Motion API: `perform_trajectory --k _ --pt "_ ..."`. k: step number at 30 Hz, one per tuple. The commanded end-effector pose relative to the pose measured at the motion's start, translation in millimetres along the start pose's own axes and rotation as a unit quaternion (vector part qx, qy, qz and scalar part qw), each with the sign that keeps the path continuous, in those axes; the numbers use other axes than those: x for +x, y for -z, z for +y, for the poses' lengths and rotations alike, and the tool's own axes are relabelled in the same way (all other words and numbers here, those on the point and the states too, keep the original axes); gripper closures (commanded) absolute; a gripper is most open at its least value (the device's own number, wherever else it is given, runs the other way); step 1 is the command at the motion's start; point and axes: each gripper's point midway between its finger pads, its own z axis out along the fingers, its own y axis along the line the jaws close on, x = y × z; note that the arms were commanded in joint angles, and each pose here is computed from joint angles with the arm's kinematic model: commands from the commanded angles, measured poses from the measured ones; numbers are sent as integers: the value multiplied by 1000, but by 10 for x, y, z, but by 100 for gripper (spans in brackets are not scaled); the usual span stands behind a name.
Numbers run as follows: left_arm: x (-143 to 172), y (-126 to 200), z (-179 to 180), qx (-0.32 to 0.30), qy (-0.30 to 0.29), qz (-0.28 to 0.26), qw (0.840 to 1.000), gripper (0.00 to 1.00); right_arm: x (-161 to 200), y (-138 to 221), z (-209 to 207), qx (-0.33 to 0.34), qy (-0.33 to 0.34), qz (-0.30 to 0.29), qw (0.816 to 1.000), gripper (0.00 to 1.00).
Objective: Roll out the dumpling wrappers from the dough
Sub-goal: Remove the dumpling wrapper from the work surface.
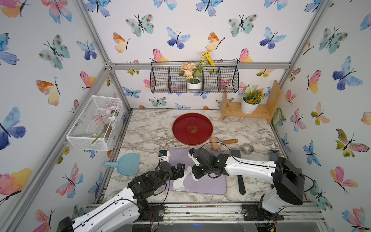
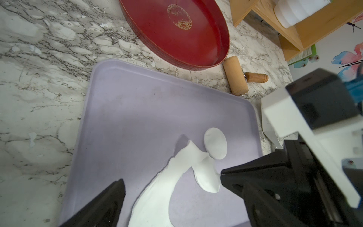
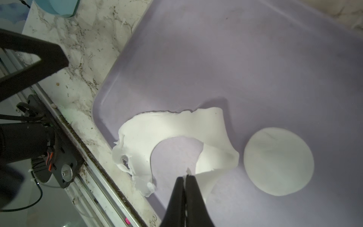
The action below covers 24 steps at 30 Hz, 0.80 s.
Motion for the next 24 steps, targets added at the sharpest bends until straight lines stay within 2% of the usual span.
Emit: perform_trajectory --k 1,13,19,20,21,22,24 --pt "-47 44 126 -24 5 -19 1000 0 -24 -55 239 -38 17 14 999 94" --pt "-273 359 329 -47 42 -92 994 0 -345 -229 563 -54 35 11 998 94" --pt "-311 469 439 -61 58 -112 990 0 -463 -306 664 -58 37 12 998 93" --pt "-314 479 453 -62 60 -114 990 0 -467 -324 674 -59 37 13 997 92" --pt "-315 486 458 -61 61 -117 989 0 -480 -345 664 -57 33 12 998 84" --pt "-318 492 461 -60 62 -119 989 0 -493 -361 644 -49 28 11 998 71" --pt "-319 499 467 -59 62 -121 989 0 -502 -387 608 -38 27 12 999 60"
